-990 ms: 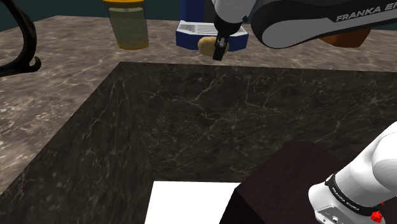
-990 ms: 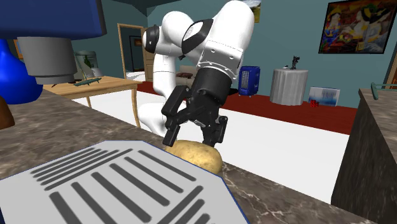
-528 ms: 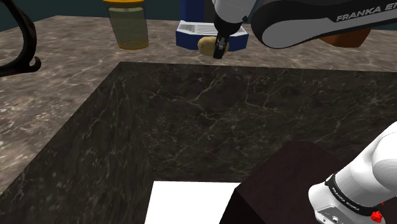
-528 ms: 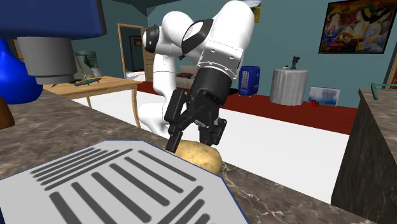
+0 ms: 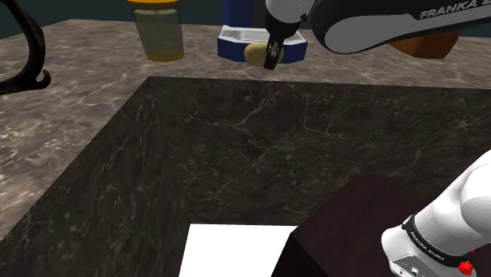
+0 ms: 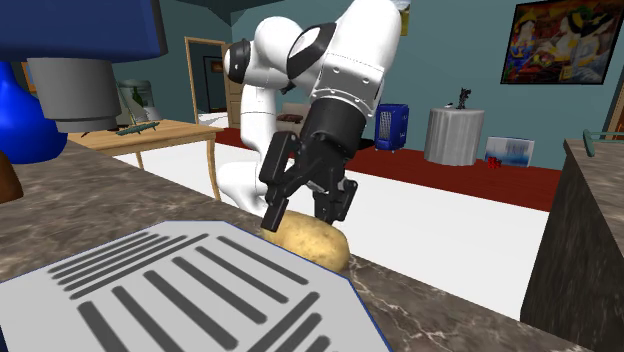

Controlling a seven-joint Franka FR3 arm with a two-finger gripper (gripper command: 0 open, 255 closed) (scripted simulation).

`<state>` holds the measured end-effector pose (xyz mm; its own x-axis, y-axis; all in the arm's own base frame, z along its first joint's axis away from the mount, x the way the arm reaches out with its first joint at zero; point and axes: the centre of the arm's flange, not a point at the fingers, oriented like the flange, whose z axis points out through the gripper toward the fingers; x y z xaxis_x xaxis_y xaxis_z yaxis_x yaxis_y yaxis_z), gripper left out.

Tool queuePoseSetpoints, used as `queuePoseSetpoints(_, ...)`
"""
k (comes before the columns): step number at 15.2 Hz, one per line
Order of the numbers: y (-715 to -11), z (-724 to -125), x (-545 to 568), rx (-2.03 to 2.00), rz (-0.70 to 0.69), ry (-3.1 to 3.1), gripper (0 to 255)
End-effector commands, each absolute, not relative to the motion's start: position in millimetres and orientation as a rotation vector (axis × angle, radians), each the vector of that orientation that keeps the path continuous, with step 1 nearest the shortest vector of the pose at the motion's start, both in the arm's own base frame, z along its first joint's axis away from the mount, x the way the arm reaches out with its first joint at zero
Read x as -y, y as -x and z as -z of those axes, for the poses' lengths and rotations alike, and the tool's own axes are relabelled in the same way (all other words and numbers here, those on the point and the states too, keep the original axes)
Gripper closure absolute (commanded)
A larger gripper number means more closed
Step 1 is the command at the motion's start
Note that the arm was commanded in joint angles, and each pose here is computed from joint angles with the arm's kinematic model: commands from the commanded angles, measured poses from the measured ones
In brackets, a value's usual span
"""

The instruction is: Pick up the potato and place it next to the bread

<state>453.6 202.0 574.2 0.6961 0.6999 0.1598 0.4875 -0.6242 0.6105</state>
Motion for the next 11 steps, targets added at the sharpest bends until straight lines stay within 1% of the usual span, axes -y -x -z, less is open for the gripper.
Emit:
queuePoseSetpoints(1, -454.3, -585.5, -200.5, -0.907, -0.526, -2.368, 255)
queuePoseSetpoints(11, -454.3, -638.3, -200.5, -0.907, -0.526, -2.368, 255)
